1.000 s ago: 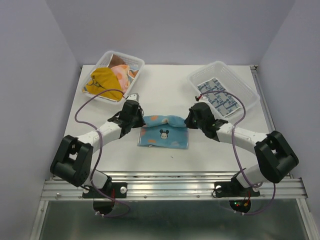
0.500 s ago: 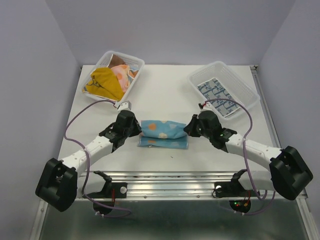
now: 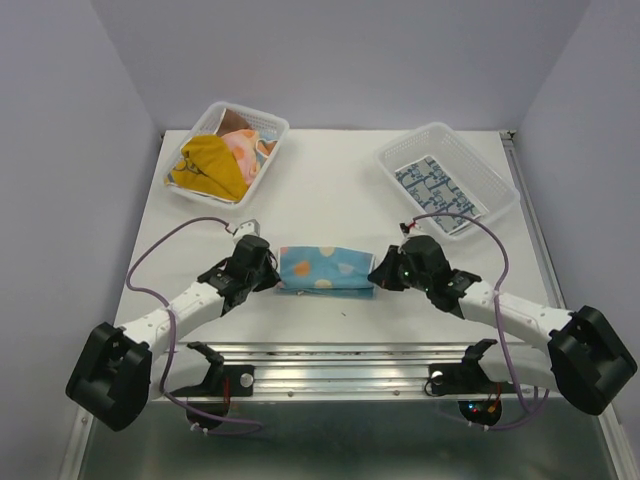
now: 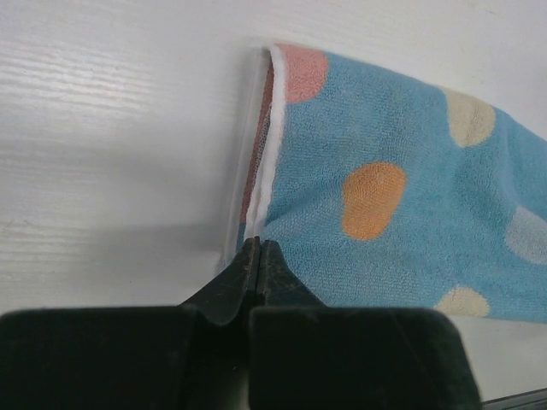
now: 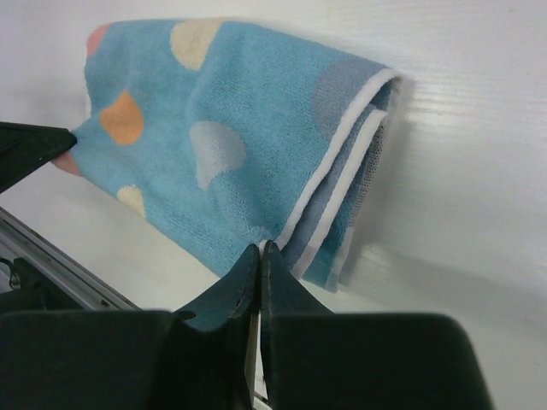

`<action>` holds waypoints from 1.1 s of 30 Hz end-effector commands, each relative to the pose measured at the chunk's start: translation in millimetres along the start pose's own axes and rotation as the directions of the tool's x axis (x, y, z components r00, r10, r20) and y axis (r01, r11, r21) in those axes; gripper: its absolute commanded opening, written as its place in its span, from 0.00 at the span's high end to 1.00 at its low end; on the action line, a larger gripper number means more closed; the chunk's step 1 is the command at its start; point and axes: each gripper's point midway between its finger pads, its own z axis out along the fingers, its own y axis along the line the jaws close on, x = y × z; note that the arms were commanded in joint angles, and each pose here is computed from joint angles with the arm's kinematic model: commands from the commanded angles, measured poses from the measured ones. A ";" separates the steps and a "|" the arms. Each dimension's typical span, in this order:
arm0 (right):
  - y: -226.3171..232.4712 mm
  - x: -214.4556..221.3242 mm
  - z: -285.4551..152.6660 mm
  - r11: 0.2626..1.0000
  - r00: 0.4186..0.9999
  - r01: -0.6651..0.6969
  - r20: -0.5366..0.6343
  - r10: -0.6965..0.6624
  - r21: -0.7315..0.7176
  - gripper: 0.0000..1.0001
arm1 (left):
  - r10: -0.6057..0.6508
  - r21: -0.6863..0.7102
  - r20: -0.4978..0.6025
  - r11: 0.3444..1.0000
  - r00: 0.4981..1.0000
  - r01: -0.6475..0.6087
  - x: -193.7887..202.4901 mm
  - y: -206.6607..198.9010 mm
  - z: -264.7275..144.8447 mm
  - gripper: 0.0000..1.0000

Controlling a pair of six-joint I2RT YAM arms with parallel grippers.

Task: Fold and stack the towels
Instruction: Fold the towel

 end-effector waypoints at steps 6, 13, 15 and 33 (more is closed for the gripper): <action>-14.3 40.7 2.0 0.998 0.994 -0.054 -0.094 0.052 -0.014 0.94 | -0.007 -0.007 -0.052 1.000 0.999 0.006 24.3 6.1 -3.1 0.99; -18.4 34.6 2.5 0.999 0.995 -0.017 -0.098 0.020 0.036 0.31 | -0.032 -0.050 -0.031 0.998 0.999 0.030 23.6 11.5 -13.3 0.46; -10.0 22.6 1.0 1.000 0.997 0.015 -0.080 -0.014 0.020 0.13 | -0.036 -0.015 -0.008 0.999 0.999 0.036 16.1 1.3 -20.6 0.01; -35.7 9.9 27.4 0.943 0.996 0.072 -0.065 -0.054 0.325 0.18 | -0.016 -0.016 0.143 1.000 0.990 0.019 -35.2 -17.8 -33.2 0.01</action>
